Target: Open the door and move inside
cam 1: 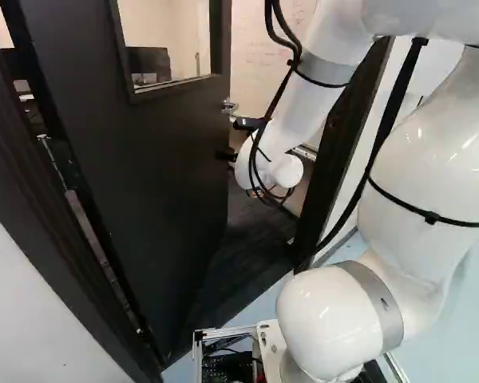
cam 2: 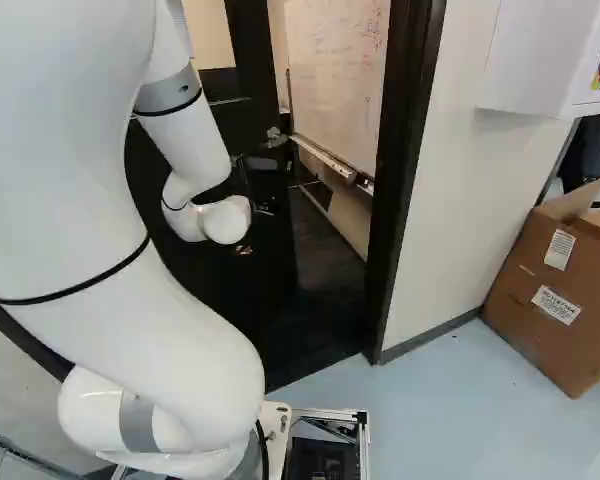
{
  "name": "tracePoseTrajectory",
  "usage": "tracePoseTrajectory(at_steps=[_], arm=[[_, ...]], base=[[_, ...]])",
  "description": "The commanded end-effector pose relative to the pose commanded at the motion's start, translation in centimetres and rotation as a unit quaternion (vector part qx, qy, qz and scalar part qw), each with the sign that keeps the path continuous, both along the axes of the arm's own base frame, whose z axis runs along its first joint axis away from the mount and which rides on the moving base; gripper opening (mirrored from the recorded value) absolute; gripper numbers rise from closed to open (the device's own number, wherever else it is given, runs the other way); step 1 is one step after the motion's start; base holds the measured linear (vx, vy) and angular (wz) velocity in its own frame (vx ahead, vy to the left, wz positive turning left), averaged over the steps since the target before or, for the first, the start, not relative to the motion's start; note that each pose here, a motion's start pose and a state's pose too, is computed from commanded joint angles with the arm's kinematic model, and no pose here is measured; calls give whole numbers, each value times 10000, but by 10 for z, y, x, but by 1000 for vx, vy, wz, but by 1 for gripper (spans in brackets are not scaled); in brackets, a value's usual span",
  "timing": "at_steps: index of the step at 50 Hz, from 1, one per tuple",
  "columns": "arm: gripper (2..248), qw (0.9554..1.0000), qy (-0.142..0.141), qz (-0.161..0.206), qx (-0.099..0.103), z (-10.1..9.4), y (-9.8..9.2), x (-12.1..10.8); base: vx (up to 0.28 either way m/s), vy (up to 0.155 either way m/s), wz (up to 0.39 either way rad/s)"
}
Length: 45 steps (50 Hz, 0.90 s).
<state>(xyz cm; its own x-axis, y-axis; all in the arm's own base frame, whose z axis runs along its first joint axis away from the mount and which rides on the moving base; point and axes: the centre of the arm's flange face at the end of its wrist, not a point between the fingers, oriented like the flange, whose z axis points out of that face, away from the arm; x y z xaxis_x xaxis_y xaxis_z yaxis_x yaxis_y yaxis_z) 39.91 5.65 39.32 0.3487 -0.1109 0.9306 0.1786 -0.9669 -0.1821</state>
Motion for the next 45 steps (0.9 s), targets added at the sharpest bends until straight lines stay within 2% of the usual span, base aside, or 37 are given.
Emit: tracePoseTrajectory(at_steps=[31, 45], arm=[[247, 10000, 7, -2, 66, 0, 11, 2], [247, 9999, 15, 12, 135, 0, 23, 4]], base=[[0, 0, 0], [0, 0, 0]])
